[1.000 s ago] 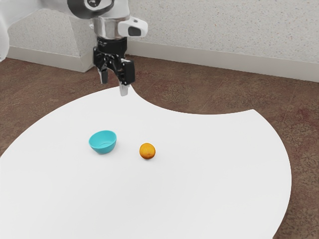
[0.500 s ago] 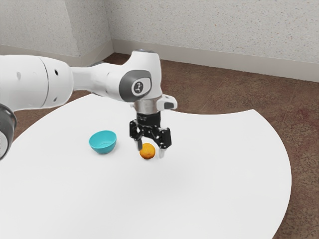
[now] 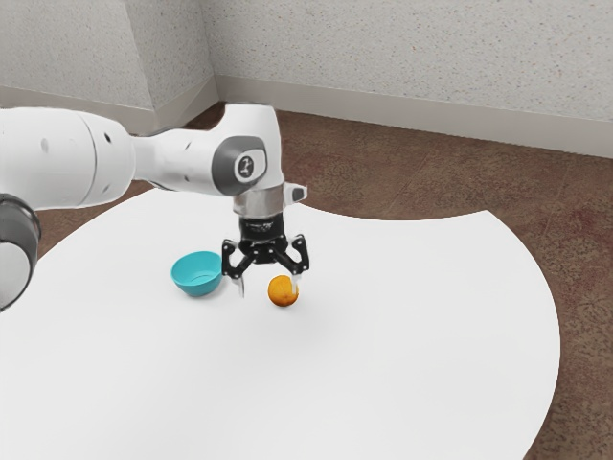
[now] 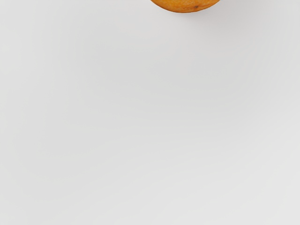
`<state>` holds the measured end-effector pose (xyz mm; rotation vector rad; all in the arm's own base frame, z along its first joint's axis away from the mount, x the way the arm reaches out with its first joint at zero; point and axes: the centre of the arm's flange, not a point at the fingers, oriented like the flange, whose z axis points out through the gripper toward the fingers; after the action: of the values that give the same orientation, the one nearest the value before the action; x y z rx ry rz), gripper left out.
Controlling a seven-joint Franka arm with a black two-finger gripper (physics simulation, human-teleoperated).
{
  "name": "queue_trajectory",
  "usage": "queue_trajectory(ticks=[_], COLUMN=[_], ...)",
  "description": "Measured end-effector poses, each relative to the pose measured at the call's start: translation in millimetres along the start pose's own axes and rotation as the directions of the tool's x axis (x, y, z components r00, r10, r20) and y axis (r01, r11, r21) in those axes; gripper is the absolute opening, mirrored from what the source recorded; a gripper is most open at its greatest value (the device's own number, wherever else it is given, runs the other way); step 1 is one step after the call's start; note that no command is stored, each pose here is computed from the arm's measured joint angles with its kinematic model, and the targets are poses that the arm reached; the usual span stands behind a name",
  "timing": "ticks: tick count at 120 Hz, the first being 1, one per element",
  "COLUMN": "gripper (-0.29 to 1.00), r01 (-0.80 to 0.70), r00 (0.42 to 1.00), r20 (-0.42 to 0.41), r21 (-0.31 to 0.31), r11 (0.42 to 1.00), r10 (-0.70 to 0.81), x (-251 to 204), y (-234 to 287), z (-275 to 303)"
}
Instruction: Place the pear in the bowl.
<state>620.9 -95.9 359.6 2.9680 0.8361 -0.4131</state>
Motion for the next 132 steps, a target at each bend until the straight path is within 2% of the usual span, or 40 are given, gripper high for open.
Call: queue_trajectory(ticks=[19, 45, 63, 94, 132], gripper=[0.70, 0.70, 0.70, 0.70, 0.70], r01=[0.127, 0.210, 0.212, 0.191, 0.174], r00=[0.992, 0.978, 0.975, 0.976, 0.984], r20=[0.027, -0.006, -0.061, -0.095, -0.044], r21=[0.003, -0.027, -0.049, -0.048, -0.031], r11=[0.992, 0.977, 0.976, 0.980, 0.984], r10=[-0.127, -0.210, -0.214, -0.194, -0.175], x=[15, 39, 67, 103, 115], y=[-5, -12, -5, 3, 13], z=[27, 32, 26, 29, 65])
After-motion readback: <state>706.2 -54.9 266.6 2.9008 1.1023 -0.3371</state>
